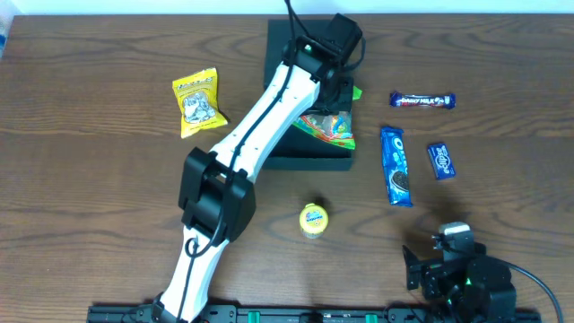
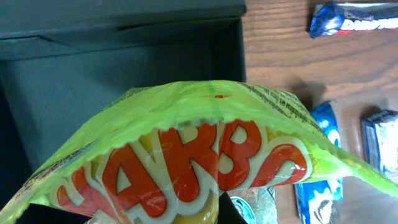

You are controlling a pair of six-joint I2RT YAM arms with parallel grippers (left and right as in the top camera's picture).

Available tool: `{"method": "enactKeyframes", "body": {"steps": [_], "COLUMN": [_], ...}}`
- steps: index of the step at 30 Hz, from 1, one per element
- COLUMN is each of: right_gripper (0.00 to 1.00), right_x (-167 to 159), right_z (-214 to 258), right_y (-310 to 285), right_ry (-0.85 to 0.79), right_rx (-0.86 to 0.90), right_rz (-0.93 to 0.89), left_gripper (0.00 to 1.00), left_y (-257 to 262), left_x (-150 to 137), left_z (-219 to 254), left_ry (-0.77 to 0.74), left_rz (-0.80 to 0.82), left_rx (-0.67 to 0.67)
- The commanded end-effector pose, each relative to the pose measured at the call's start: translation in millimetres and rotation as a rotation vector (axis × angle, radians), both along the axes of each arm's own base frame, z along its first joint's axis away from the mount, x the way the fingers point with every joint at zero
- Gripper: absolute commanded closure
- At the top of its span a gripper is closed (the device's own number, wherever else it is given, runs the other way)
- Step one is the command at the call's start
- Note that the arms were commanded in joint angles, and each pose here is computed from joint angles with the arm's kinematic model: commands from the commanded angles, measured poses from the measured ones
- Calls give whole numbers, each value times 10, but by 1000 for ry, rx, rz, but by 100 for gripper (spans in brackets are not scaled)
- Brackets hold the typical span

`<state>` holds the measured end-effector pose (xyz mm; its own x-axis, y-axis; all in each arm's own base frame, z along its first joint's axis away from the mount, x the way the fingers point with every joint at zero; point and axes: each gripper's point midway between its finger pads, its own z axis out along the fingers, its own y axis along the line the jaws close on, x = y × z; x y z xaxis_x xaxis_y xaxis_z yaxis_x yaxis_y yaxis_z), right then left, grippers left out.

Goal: Pack container
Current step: 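Carry the Haribo bag with the left gripper into the black box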

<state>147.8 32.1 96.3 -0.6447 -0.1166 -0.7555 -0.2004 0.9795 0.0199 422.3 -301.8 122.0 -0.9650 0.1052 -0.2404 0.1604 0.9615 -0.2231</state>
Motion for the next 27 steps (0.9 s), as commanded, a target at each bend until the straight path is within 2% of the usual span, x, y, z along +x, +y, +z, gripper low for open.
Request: {"method": "enactKeyframes", "body": {"steps": [1,16,22,24,26,27], "right_gripper": [1,1,1,1,1,1], "right_x": [-11,-11,-11,-11,-11,-11], "right_z": [-28,-28,-28,-28,-28,-28], "right_y": [-13,-13,-13,-13,-13,-13], "right_ry": [6,6,6,6,6,6], "right_rx": [-8,-8,-8,-8,-8,-8], "right_rz": [-2,-1,-2,-1,-2,-2], "left_gripper": [95,94,94,89,79,78], "left_y": [2,74,78,80,89,91], "left_x": [93,32,13,10,-3,-7], "left_z": [-42,-534,-568,-568,-571,-572], "left_ry": [5,110,120,121,127,128], "left_rz": [36,48,47,47,47,47], "left_rx": [-13,52,60,61,65,66]}}
